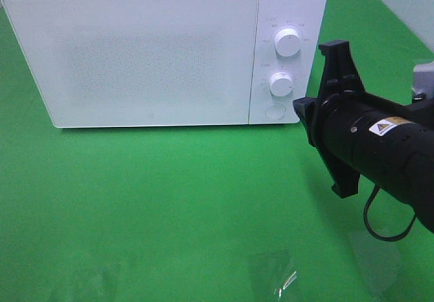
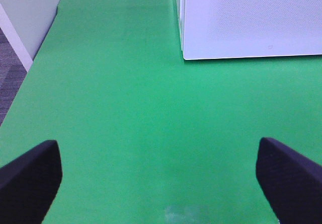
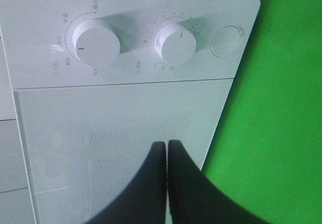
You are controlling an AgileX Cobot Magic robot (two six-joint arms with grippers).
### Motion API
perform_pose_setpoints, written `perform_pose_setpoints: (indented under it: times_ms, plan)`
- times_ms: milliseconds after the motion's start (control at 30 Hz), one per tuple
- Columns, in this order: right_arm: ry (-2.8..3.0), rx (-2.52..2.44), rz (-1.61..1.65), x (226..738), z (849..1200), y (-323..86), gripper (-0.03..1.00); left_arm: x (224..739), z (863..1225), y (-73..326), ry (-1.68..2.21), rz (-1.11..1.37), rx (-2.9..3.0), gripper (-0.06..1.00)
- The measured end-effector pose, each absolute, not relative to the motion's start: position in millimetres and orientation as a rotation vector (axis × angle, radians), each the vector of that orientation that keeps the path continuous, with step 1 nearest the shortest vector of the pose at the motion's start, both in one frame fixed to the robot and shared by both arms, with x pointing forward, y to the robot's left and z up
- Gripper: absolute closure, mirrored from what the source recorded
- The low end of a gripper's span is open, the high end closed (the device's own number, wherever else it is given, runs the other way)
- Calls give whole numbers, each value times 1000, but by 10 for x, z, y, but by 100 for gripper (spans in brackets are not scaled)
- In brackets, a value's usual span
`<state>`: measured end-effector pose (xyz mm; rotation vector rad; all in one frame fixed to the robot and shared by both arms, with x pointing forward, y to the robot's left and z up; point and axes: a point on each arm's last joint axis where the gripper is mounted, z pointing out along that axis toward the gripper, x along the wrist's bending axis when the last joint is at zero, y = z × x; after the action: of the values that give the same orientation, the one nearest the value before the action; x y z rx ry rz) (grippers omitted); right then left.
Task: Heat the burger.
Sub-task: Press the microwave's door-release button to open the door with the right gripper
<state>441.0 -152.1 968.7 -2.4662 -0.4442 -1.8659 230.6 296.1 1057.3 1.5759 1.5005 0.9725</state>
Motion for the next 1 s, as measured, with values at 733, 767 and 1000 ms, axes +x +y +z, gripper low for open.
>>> perform_pose_setpoints:
  times_ms: [733, 767, 1000]
  plan:
    - [-225, -2579, -1736, 4761, 9061, -1608, 97, 2306, 10573, 2961, 1501, 973, 1576, -2]
    - [-225, -2579, -1736, 4761, 9061, -1608, 97, 2306, 10573, 2961, 1501, 973, 1576, -2]
    - [-227, -2560, -1735, 4971, 8975, -1561, 97, 2306, 10573, 2961, 1501, 973, 1576, -2]
